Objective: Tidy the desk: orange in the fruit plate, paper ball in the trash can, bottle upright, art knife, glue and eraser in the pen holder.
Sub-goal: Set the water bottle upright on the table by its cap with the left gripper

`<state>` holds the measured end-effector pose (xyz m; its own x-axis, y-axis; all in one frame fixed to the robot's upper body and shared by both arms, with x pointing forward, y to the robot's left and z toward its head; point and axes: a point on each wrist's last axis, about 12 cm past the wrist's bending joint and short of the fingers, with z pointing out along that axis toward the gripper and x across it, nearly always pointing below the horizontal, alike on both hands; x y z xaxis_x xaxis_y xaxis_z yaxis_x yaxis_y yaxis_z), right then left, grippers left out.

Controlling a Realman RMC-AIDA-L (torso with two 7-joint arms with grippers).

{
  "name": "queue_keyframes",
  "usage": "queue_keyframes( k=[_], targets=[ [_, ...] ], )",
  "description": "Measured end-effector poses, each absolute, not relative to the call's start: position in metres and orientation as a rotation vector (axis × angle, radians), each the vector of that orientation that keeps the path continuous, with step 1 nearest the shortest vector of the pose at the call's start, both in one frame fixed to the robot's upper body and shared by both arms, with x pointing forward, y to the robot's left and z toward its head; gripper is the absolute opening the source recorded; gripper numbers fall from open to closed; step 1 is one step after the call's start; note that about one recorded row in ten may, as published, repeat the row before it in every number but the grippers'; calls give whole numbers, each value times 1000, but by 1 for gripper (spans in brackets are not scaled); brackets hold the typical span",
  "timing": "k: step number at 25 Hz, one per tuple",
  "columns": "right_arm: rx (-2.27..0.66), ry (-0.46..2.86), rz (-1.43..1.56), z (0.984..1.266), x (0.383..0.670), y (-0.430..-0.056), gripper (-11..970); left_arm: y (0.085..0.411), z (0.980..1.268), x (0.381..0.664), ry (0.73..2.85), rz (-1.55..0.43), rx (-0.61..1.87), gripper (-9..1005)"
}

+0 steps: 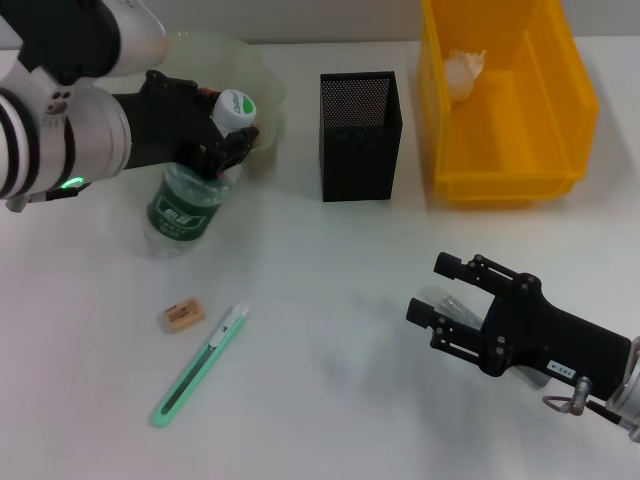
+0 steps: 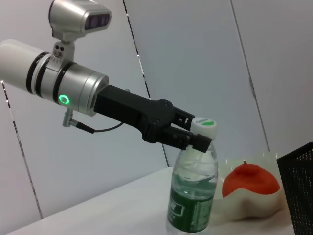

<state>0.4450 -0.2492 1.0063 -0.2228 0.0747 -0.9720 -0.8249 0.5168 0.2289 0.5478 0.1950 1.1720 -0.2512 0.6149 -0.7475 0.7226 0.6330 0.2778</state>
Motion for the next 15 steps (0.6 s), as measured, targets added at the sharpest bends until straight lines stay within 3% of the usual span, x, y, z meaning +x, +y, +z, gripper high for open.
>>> queue_keyframes(
  k=[15],
  targets=[
    [-675, 1591, 938, 1006, 451, -248, 723, 207, 1174, 546, 1949, -196, 1007, 445]
  ],
)
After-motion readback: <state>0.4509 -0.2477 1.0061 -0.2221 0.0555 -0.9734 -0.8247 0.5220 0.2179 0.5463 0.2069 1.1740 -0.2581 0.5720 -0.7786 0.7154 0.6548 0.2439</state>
